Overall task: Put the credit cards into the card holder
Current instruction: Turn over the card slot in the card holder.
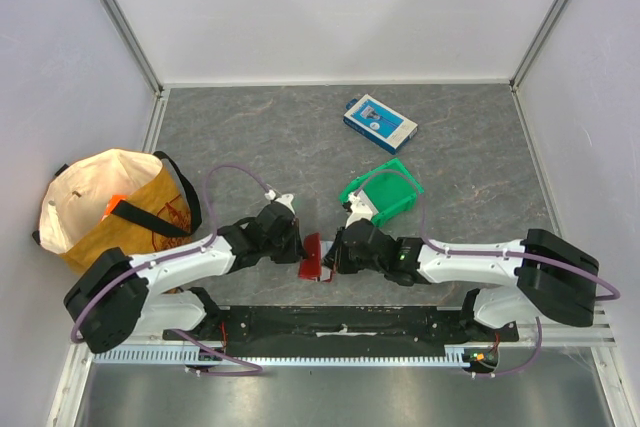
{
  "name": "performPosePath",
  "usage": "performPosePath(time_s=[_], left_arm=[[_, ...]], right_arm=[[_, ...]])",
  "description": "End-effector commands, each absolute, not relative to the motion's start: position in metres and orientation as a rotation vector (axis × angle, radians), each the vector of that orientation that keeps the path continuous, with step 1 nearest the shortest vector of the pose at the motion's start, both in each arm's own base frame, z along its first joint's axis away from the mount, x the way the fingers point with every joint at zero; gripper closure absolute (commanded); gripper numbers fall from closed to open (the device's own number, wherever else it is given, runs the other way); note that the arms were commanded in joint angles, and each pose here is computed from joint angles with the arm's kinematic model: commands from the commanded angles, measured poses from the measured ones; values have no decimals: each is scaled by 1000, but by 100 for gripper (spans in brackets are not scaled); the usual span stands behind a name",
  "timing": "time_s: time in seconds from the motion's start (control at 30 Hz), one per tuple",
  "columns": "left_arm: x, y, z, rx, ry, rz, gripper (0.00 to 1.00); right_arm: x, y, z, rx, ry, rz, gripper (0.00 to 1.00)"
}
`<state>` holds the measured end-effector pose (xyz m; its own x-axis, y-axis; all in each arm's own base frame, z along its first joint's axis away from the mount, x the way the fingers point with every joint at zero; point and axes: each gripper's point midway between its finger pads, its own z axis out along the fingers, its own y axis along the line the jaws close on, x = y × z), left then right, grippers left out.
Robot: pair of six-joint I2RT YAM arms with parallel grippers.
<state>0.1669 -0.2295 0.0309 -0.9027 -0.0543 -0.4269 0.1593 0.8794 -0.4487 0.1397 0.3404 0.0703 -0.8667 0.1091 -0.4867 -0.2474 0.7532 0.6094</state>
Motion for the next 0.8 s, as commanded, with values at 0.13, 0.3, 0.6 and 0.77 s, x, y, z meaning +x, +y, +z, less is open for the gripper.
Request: performPosePath(time_s=[0.13,0.3,0.6,0.77], left_arm=[[188,-234,82,31,2443,-726,56],[192,-237,99,18,2392,-759,37],[203,-242,101,-5,2412,-713,34],[199,-229,96,-36,2422,-660,34]], right_arm=[[148,361,88,-115,2390,989,100],[150,360,90,-106,2378,981,100],[146,369,86,-138,2400,1009,100],[145,373,87,-132,2392,1044,100]])
